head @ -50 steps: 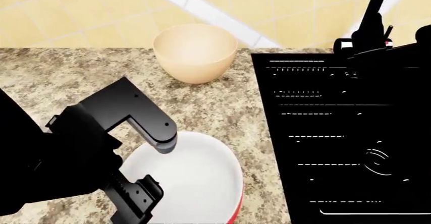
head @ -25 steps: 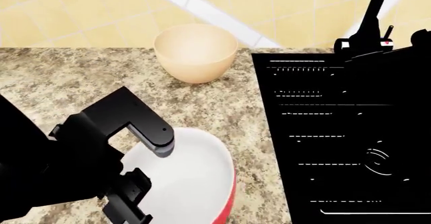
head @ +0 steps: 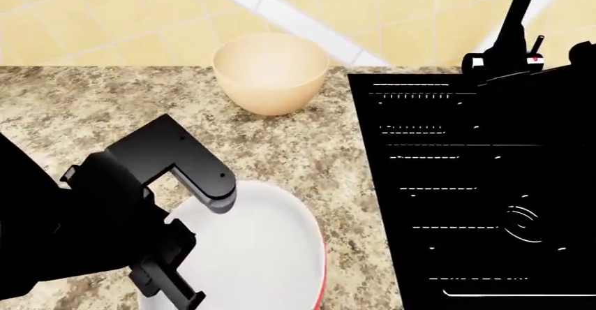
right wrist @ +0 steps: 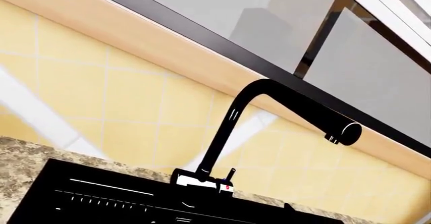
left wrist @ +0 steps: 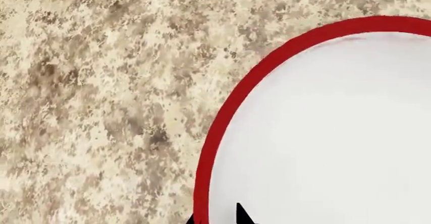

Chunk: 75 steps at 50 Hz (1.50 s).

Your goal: Stack the bowls in the sink.

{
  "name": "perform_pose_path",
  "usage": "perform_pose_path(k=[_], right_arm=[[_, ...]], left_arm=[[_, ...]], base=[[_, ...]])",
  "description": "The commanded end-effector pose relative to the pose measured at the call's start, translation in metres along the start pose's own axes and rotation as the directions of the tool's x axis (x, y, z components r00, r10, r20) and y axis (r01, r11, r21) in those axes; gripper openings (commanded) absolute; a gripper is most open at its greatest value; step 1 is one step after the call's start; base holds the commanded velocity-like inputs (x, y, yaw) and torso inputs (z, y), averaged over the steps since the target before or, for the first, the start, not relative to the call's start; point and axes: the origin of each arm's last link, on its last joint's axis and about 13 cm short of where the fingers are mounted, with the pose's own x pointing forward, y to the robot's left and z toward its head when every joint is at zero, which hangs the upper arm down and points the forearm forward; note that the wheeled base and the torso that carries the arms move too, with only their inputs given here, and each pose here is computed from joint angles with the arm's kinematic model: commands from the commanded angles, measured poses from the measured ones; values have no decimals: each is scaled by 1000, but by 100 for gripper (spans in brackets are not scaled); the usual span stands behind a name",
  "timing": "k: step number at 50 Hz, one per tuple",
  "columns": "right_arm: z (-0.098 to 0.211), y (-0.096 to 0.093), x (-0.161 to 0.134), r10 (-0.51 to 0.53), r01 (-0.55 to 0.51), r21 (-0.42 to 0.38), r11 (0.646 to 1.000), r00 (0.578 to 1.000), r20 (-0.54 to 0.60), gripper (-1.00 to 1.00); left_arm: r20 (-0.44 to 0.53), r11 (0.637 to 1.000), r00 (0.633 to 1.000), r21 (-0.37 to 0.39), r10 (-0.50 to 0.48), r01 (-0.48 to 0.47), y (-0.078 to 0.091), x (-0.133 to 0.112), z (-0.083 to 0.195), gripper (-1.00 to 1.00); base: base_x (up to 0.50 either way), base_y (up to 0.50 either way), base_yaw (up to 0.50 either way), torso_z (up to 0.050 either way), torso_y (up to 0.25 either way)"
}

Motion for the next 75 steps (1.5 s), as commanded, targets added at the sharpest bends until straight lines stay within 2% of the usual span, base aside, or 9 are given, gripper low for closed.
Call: perform_pose_path(k=[1,10,25,31,38,49,62,69,75], right_arm=[[1,0,0,-1,1,2,1000,1000,2,100],[3,0,0,-1,1,6,1000,1000,8,100],[12,4,4,12,-13,28,1000,1000,29,100],[19,8,9,30,-32,55,998,999,45,100],[30,14,15,55,-61,95,994,996,67,100],[76,26,34,134,-141,162,977,989,57,100],[137,44,58,305,-293,322,900,952,14,100],[150,59,73,379,-348,447,824,925,22,100],[150,78,85,444,-376,525,763,896,-3,100]], left_arm=[[77,999,996,-14,49,-48,4,-23,6,-100],[179,990,975,-83,129,-116,12,-55,7,-100],[259,953,926,-203,273,-224,24,-87,-1,-100],[310,916,877,-282,367,-284,32,-99,0,-100],[304,847,819,-392,488,-359,43,-105,-1,-100],[279,769,760,-483,588,-418,52,-113,-7,-100],[269,745,739,-503,618,-439,57,-119,-14,-100],[270,722,717,-527,643,-449,58,-125,-16,-100],[279,723,714,-528,642,-444,58,-125,-18,-100]], base=[[0,0,0,0,0],[0,0,0,0,0],[0,0,0,0,0],[0,0,0,0,0],[0,0,0,0,0],[0,0,0,0,0],[0,0,0,0,0],[0,0,0,0,0],[0,0,0,0,2]])
